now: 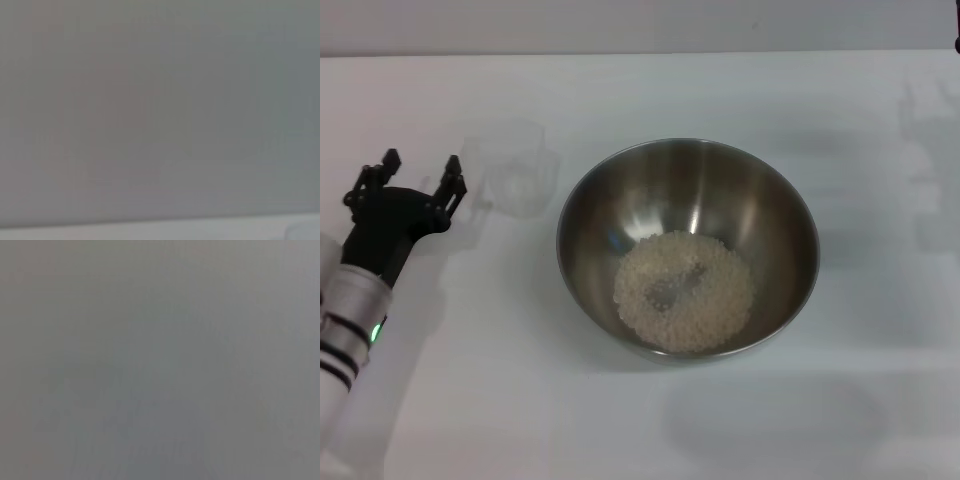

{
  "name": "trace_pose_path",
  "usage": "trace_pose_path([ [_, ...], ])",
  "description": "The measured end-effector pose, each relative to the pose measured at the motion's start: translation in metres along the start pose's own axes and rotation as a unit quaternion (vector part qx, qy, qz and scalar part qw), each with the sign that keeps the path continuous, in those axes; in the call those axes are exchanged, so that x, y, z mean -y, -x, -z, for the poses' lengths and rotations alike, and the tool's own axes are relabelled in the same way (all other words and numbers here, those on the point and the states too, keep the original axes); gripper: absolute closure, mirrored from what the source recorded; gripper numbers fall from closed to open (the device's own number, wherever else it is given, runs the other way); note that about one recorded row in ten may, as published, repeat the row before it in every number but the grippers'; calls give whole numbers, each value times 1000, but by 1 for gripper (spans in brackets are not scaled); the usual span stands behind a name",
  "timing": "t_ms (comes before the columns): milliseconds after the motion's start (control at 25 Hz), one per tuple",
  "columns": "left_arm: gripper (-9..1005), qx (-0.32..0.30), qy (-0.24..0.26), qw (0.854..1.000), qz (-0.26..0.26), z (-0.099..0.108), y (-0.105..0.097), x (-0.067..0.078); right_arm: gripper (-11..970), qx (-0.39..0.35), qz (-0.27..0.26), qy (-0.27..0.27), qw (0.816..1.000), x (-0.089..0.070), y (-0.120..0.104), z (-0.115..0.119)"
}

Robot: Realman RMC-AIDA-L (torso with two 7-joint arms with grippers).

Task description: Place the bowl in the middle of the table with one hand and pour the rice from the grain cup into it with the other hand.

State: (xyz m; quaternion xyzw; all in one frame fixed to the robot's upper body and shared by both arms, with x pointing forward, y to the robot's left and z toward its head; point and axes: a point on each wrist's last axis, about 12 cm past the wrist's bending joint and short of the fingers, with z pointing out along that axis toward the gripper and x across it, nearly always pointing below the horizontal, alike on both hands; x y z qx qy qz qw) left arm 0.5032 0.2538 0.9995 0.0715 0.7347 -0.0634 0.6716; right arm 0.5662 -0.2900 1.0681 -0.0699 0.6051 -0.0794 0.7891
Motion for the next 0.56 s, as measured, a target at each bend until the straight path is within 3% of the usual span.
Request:
trace_pose_path([
  [280,259,92,4,996,22,37,6,0,532,-11,-1,23,1000,-11,-6,15],
  [560,259,133,-8,991,29,28,20,4,532,5,0,79,997,-28,-8,51],
])
